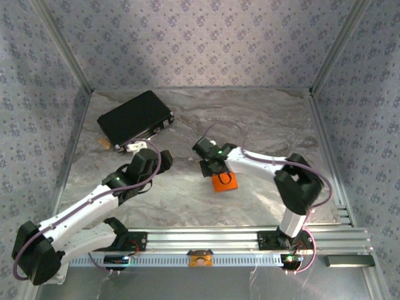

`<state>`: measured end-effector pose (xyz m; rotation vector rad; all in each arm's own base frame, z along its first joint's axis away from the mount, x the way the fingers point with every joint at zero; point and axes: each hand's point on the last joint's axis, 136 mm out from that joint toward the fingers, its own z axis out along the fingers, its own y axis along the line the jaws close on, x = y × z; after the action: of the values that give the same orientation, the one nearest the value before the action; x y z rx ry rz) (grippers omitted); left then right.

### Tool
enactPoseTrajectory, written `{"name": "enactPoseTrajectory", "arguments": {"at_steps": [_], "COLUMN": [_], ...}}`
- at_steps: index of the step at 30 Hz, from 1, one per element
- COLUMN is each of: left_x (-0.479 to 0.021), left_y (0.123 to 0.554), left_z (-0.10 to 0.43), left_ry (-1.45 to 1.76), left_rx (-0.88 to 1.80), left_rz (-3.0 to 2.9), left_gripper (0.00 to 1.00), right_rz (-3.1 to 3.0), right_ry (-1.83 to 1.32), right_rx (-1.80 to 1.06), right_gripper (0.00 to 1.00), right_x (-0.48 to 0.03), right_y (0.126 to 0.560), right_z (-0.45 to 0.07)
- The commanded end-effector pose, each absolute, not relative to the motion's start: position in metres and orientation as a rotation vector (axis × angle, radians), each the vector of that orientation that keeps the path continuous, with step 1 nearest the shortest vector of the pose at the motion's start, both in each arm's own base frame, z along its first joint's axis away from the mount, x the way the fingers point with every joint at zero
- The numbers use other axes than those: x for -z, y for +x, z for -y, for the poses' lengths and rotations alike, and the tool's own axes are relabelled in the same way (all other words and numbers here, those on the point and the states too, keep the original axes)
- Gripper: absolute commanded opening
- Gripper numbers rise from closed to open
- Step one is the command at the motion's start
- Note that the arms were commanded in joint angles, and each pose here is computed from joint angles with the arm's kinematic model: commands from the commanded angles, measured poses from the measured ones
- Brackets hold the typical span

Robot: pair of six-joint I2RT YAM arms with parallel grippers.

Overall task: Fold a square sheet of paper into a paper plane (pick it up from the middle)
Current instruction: Turn over the paper at the center of the table, then third fold the triangle at the center of the table.

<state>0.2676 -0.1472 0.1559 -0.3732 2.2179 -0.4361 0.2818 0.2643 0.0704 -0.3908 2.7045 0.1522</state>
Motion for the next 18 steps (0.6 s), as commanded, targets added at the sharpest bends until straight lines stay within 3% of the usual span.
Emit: {"name": "enactPoseTrajectory", "arguments": {"at_steps": [1, 7, 9, 12, 18], "left_x": [-0.154, -0.131, -0.123, -0.111, -0.099], "left_y": [0.273, 0.281, 0.283, 0.284, 0.284], "left_z": [0.168, 0.222, 0.243, 0.276, 0.304], "left_ry": [-0.291, -0.144, -0.094, -0.020, 0.005], "left_rx": [0.509, 0.670, 0.734, 0.862, 0.938], "left_rz": [-2.271, -2.416, -2.482, -2.558, -2.605], "left_gripper": [0.86, 0.70, 0.60, 0.53, 0.53], "right_rz": [-2.675, -2.660, -2.664, -2.665, -2.689], "right_ry": [-0.291, 0.069, 0.159, 0.220, 0.286], "right_rx": [-0.525, -0.884, -0.940, -1.010, -1.087], "right_gripper": [0.44, 0.26, 0.22, 0.17, 0.12], "right_x": [-0.099, -0.083, -0.074, -0.064, -0.052], "right_y": [0.285, 0.293, 0.294, 0.294, 0.295], "right_z": [-0.264, -0.202, -0.188, -0.179, -0.182]}}
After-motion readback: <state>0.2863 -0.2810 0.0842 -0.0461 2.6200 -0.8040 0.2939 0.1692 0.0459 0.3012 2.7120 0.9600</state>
